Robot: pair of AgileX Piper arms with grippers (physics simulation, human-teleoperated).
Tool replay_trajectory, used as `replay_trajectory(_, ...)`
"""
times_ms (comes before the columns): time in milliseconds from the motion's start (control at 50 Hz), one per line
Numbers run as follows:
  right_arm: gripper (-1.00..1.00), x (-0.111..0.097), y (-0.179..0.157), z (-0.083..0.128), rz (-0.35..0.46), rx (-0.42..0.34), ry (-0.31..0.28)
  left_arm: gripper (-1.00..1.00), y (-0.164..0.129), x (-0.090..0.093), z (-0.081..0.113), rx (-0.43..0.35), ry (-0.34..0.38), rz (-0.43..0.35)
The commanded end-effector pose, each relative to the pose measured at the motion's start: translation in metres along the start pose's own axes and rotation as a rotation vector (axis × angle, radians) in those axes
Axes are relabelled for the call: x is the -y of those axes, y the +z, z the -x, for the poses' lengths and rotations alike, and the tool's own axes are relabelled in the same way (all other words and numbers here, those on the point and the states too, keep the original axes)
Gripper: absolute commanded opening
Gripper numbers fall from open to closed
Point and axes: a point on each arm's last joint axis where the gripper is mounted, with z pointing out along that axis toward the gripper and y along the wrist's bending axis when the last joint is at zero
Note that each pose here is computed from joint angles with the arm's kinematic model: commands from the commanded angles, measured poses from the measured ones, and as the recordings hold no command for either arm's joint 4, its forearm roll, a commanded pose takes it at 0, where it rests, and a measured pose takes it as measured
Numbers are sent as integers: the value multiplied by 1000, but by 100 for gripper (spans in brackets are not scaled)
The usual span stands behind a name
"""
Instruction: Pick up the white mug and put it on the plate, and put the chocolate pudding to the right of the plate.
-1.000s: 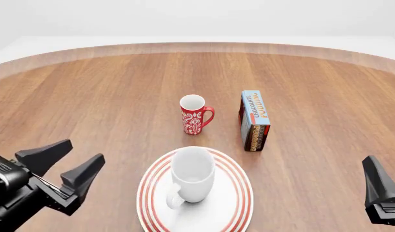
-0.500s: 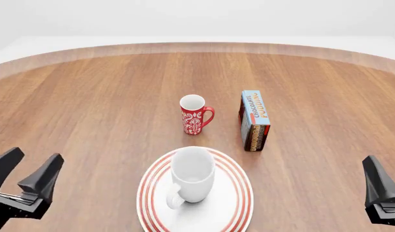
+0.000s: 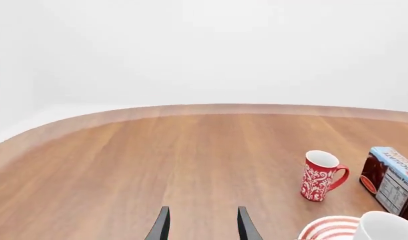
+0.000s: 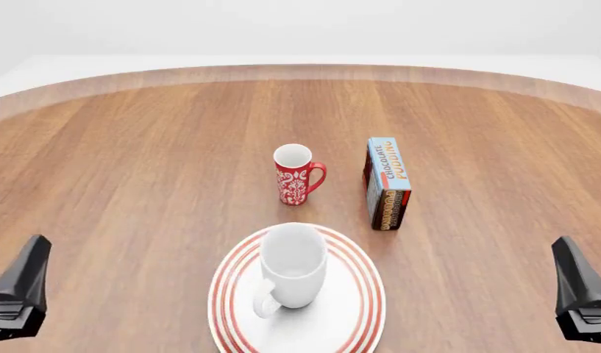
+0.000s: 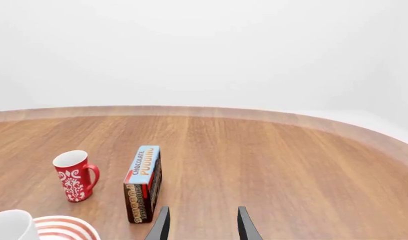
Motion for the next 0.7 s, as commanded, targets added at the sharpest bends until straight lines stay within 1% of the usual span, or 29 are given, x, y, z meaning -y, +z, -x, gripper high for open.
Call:
replay_trajectory(20, 100, 0, 0, 1, 4, 4, -3, 100, -3, -2, 4, 64, 13, 43)
replay_trajectory(60, 100, 0, 0, 1, 4, 4, -2, 100, -3, -2, 4, 70, 30, 30)
replay_trajectory(200, 100, 0, 0, 1, 0, 5, -8, 100, -3, -3, 6, 89, -4, 57)
replay_trajectory(320, 100, 0, 0, 1, -8, 9, -17, 100, -3, -4, 7, 94, -11, 64)
replay_trajectory(600, 100, 0, 0, 1, -3, -6, -64, 100, -3, -4, 7, 99, -29, 69)
replay_trajectory(700, 100, -1, -1, 9, 17, 2, -76, 100, -3, -4, 7, 101, -32, 70)
